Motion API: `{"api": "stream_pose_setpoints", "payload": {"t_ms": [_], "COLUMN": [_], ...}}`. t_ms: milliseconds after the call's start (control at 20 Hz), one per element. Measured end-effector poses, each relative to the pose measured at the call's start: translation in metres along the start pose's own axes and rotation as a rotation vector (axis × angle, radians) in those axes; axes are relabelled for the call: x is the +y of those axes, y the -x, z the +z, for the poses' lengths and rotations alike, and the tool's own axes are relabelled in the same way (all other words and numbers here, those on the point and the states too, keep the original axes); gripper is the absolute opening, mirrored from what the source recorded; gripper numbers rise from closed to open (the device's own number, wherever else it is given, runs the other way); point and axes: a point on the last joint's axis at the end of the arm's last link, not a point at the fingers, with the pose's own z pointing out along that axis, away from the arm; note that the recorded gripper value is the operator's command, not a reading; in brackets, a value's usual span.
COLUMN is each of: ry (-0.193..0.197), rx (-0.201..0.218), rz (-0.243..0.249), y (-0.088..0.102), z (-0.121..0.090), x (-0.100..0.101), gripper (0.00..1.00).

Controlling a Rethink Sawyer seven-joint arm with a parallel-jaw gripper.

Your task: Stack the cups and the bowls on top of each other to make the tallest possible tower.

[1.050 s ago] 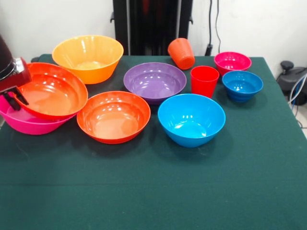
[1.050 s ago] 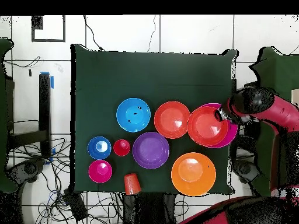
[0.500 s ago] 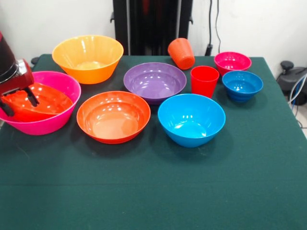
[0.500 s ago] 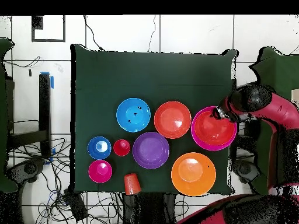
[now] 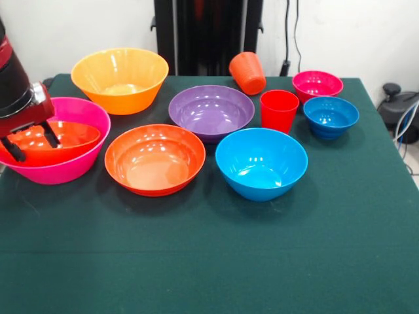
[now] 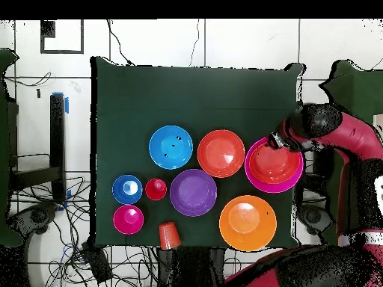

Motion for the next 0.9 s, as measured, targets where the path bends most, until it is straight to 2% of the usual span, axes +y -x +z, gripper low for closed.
{"api": "stream_pose_setpoints", "payload": {"t_ms": [100,350,400,500,750,800,900], "ry": [-0.015,-0.075,-0.100,-0.119,-0.197,-0.220,-0.244], "rx": [-0.002,-0.020,-0.027,-0.033,-0.061,-0.069,-0.078], "rz": [-0.011,-0.036,-0.040,-0.043,-0.053,-0.053,-0.052], "y": [0.008,0.024,0.028,0.030,0.037,0.037,0.036], "z": [-0.008,-0.048,-0.065,-0.078,-0.133,-0.149,-0.166], "x": [0.004,0.010,0.011,0.012,0.016,0.017,0.017], "gripper": [1.00,1.00,1.00,1.00,1.00,1.00,1.00]}}
